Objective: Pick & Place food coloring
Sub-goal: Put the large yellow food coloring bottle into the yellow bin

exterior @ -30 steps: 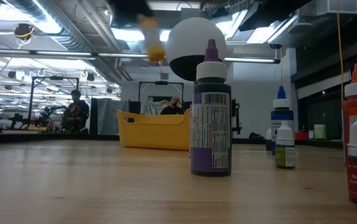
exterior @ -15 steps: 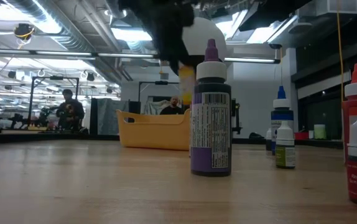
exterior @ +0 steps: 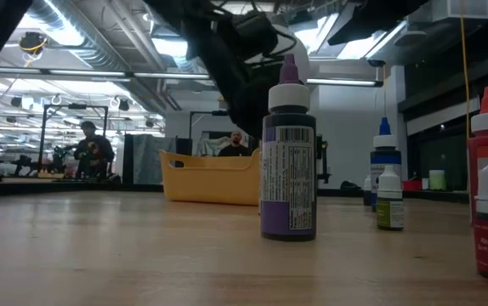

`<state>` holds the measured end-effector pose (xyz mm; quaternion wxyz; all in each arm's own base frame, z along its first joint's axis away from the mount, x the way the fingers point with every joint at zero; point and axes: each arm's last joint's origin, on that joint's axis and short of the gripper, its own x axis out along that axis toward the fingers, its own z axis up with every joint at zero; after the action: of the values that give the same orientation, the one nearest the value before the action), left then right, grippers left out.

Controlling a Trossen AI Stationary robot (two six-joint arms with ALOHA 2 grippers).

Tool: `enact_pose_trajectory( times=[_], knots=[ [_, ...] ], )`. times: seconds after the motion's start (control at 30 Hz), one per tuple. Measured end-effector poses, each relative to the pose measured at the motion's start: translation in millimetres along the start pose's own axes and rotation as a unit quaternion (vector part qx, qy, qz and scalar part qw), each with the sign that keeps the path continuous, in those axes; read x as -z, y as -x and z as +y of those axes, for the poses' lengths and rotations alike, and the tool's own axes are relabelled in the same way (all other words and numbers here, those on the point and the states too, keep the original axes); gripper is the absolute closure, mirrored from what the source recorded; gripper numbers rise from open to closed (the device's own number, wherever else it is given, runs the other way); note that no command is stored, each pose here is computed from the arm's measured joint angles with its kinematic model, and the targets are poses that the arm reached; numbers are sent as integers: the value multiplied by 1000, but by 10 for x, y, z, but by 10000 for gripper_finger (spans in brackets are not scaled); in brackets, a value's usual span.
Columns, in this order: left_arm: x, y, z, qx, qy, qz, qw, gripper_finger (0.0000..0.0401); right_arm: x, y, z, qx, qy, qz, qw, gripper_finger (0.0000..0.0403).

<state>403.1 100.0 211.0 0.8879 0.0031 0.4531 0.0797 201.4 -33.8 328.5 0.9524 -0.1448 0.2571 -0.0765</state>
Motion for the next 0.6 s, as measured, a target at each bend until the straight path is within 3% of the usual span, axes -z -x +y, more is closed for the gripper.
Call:
enact_pose_trajectory(
  times=[0.27, 0.6],
  knots=[
    [26, -62, 28, -3, 4, 7, 1000, 281, 1, 0, 0, 0, 0, 0, 1000, 162],
    [28, -62, 30, -3, 5, 8, 1000, 238, 0, 0, 0, 0, 0, 0, 1000, 162]
  ],
)
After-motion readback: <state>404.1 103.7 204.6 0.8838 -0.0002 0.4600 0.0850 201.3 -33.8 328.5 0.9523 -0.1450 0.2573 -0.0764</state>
